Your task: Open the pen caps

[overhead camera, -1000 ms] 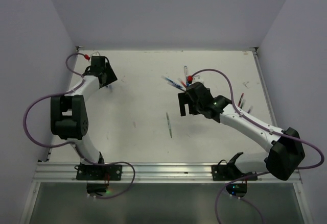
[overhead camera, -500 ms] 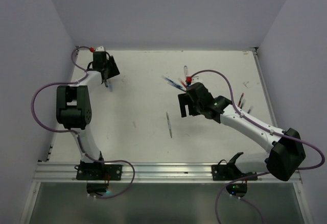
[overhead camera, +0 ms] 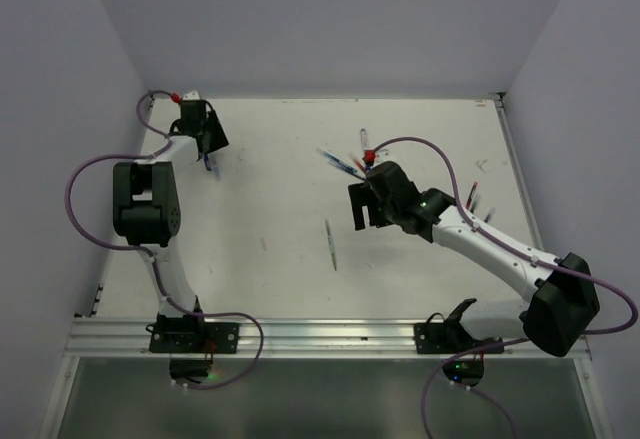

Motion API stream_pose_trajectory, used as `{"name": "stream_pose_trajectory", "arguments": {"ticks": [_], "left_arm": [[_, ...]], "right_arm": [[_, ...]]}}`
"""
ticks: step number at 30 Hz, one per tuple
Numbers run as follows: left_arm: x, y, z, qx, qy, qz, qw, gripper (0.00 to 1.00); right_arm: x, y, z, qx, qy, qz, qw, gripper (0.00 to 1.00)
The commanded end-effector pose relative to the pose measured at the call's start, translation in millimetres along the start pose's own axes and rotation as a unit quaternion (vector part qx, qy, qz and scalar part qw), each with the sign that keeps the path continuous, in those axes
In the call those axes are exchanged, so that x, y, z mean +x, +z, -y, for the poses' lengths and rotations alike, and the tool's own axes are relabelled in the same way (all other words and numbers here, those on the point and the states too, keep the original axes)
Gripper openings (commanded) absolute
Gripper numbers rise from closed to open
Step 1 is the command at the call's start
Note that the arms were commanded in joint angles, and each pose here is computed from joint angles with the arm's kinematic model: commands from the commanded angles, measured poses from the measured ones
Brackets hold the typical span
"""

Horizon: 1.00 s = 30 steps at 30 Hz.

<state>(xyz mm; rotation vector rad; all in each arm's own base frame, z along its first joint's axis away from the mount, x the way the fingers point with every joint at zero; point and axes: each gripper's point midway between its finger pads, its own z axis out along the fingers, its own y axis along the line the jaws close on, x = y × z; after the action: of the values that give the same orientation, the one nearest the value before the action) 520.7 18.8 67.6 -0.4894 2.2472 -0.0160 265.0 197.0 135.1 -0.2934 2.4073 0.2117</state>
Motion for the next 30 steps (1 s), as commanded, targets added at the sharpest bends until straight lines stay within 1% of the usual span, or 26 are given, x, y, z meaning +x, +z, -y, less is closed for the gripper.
{"name": "stream_pose_trajectory", "arguments": {"ticks": [1, 5, 9, 17, 23, 28, 30], "left_arm": [[-2.8, 10.2, -8.4, -0.018, 0.015, -0.002, 1.000, 0.63], [5.8, 19.3, -8.1, -0.014, 0.018, -0.011, 1.000, 0.62], [4.7, 21.8, -6.6, -0.012, 0.019, -0.006, 1.000, 0.61], [15.6, 29.9, -8.5, -0.013, 0.019, -0.022, 0.999, 0.59], [27.4, 35.0, -5.7, -0.005, 0.018, -0.035, 0.999, 0.54], [33.3, 36.3, -5.5, -0.007, 0.019, -0.043, 0.999, 0.53], [33.5, 36.0, -4.1, -0.005, 0.019, -0.044, 0.999, 0.49]], "right_arm": [[-10.6, -8.0, -2.9, -0.014, -0.002, 0.025, 1.000, 0.84], [-9.8, -9.1, -2.7, -0.016, 0.000, 0.027, 1.000, 0.84], [-9.4, -8.6, -3.3, -0.017, 0.000, 0.027, 0.999, 0.84], [-10.0, -8.9, -5.5, -0.023, 0.000, 0.027, 0.999, 0.80], [-9.5, -9.1, -5.4, -0.024, 0.002, 0.029, 0.999, 0.80], [-9.0, -10.8, -6.9, -0.030, 0.004, 0.029, 0.999, 0.80], [-10.7, -13.2, -6.7, -0.031, 0.005, 0.034, 0.999, 0.80]]}}
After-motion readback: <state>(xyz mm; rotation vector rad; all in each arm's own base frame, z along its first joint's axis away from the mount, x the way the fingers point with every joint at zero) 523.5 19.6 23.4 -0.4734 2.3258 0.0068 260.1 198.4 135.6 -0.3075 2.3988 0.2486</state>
